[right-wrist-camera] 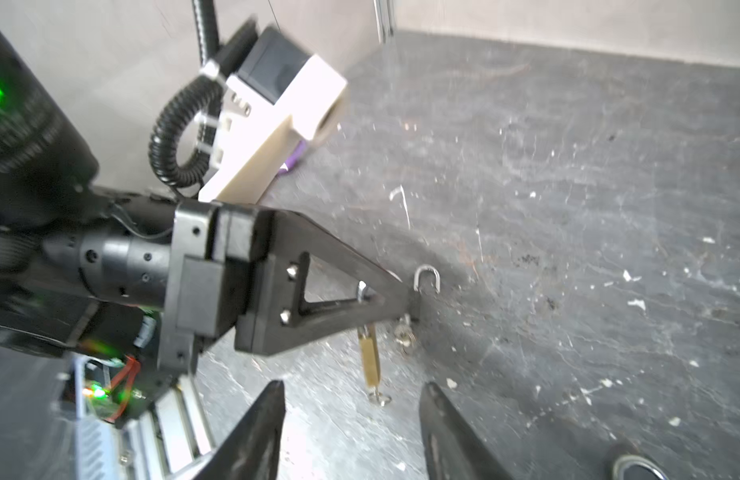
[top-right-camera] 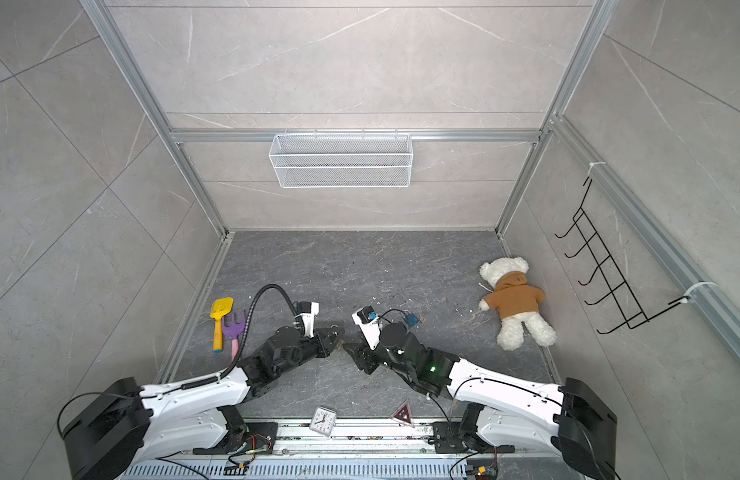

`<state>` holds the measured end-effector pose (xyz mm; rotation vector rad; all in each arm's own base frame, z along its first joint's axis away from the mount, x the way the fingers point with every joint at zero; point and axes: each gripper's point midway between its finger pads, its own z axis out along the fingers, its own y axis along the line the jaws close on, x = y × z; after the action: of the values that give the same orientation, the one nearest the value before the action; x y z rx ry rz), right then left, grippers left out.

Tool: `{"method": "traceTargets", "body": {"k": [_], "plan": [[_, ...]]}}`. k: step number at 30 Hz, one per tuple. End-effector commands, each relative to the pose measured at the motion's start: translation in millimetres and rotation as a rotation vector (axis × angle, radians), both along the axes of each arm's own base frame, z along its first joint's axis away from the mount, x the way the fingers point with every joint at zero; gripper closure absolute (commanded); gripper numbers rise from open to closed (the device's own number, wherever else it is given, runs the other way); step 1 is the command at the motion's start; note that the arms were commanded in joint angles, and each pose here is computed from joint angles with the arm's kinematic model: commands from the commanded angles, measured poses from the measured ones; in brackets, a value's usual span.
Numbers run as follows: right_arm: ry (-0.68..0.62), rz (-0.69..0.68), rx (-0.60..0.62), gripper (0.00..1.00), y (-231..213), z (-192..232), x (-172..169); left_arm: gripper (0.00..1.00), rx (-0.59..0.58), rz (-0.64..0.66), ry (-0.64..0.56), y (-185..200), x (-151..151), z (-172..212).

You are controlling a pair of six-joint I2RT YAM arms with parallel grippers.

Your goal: Lock with the key

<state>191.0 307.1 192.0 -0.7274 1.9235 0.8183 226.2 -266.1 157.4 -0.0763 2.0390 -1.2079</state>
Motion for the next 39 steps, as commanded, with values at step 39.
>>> {"method": "traceTargets", "body": {"k": [39], "plan": [[-0.212, 0.128, 0.070, 0.63, 50, 28, 14, 1.00, -0.570, 0.100, 0.033, 29, -9, 108]]}}
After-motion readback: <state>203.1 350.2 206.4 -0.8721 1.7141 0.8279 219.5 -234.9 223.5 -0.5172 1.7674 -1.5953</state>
